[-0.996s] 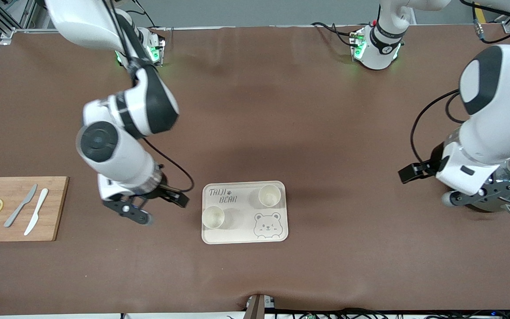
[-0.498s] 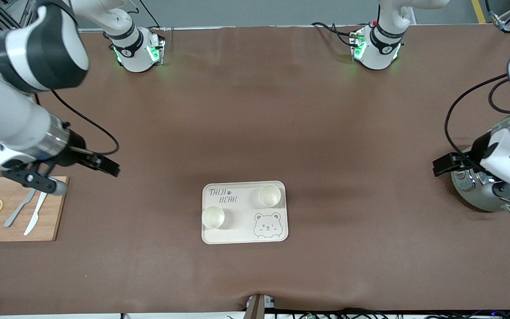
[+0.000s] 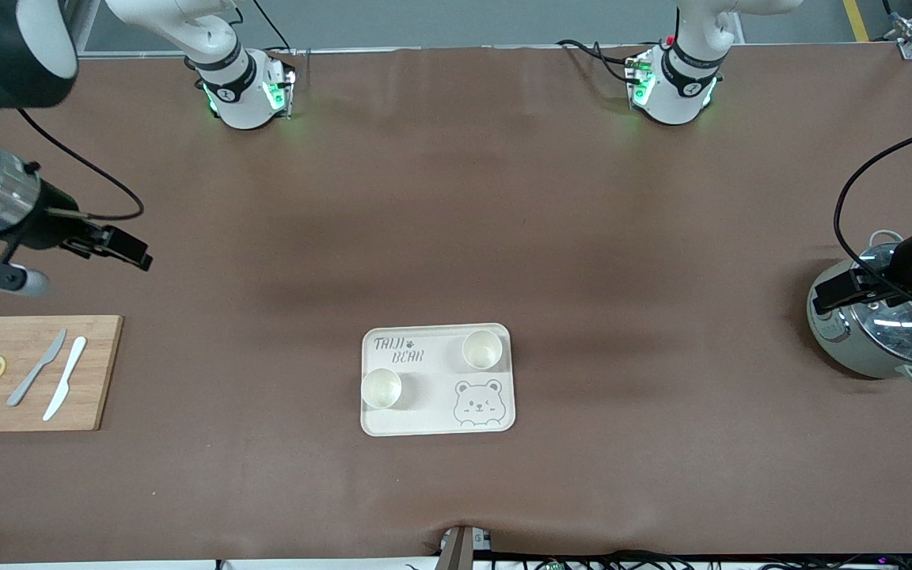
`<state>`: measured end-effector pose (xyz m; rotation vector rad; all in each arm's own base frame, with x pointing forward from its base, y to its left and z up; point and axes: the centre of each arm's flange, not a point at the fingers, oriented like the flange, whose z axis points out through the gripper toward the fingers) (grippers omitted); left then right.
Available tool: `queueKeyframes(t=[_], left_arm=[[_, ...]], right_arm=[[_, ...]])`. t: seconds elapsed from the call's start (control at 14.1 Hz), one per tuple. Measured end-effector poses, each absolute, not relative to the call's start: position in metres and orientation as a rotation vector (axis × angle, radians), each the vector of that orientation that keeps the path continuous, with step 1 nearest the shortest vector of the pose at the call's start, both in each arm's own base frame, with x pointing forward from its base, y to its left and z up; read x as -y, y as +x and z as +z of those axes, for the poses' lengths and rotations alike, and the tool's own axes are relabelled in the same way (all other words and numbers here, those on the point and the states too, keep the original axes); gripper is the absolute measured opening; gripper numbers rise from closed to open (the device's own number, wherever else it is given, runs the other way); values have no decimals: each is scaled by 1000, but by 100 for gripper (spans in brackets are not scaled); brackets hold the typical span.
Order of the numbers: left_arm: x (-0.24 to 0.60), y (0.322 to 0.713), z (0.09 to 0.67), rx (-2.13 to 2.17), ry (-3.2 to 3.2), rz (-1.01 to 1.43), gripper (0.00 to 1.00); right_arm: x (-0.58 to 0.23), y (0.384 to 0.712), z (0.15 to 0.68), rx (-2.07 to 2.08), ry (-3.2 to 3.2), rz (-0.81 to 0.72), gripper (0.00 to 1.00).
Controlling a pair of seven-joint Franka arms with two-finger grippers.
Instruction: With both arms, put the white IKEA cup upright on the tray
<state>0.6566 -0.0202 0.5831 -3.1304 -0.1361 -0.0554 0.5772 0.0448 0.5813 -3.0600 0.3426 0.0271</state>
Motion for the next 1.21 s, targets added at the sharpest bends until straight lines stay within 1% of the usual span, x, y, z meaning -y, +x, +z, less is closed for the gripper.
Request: queueKeyframes(t=[0.36, 0.5, 0.57, 0.71, 0.78, 1.07, 1.21], left_arm=[[21, 658, 586, 61, -3132, -87, 100], [21, 659, 586, 60, -3132, -93, 100], [21, 659, 586, 60, -3132, -93, 100], [21, 659, 586, 60, -3132, -93, 100], [21, 659, 587, 60, -3132, -94, 100], [22, 659, 587, 57, -3133, -94, 100], [23, 659, 586, 56, -3133, -94, 100]], right_arm=[[-35, 540, 600, -320, -3061, 7, 100], [-33, 533, 612, -310, -3079, -28, 100], [-33, 533, 622, -304, -3087, -69, 100], [-33, 540, 644, -303, -3095, -151, 100], [-34, 547, 646, -303, -3099, -164, 100], [-48, 580, 613, -241, -3139, -135, 100], [-52, 586, 607, -231, -3145, -150, 100]])
